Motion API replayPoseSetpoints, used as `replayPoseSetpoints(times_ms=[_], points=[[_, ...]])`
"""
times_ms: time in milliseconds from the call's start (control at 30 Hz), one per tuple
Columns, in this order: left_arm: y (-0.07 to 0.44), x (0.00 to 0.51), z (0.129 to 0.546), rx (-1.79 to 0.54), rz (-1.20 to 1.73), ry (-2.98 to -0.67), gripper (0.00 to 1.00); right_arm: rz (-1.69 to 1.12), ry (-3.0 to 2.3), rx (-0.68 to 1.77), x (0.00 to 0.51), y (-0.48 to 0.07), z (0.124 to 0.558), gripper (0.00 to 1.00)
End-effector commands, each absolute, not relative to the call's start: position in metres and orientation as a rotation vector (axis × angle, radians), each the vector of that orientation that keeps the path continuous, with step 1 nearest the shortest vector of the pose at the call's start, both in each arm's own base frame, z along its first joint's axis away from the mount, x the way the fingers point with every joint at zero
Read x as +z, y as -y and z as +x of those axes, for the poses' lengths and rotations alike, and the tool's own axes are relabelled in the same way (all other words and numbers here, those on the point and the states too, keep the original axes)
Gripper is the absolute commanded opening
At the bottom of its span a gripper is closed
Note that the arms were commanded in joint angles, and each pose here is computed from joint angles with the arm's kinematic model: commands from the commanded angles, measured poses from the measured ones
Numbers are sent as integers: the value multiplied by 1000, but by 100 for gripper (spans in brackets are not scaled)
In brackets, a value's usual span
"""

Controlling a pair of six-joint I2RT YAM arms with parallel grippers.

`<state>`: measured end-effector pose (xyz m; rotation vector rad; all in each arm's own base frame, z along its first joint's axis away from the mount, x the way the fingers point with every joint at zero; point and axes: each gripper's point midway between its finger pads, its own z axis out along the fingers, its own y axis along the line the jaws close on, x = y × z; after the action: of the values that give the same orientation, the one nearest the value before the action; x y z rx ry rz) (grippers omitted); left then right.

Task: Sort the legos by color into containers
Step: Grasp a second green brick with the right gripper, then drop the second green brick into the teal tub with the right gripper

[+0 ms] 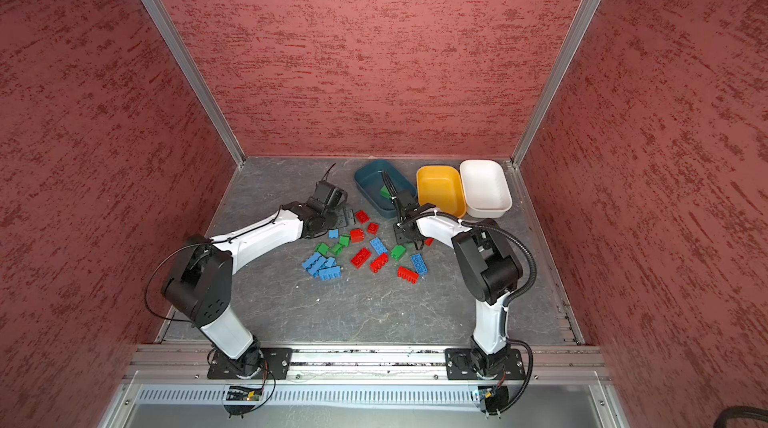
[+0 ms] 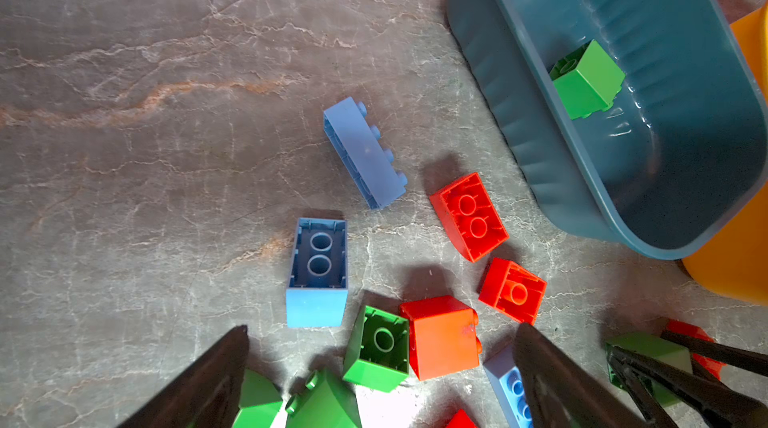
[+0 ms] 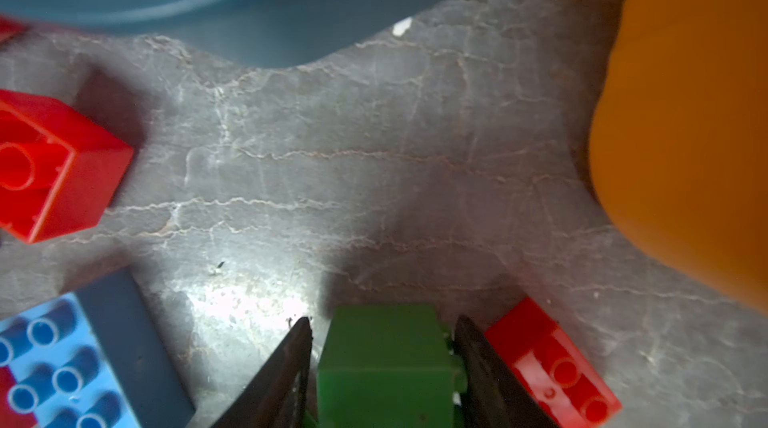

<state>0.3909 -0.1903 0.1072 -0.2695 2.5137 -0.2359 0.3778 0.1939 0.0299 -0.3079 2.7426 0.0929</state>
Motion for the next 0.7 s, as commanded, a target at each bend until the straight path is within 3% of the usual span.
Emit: replayPoseSetpoints(times_ms=[0, 300, 667], points=[[195, 108, 393, -254, -278, -2515, 99, -312, -2721, 59, 34, -193, 381, 49], [203, 120, 390, -280, -229, -2477, 99, -333, -2511, 204, 92, -207, 390, 35], [205, 124, 389, -327, -300, -2466, 99, -276, -2305, 329, 147, -246, 453, 32]])
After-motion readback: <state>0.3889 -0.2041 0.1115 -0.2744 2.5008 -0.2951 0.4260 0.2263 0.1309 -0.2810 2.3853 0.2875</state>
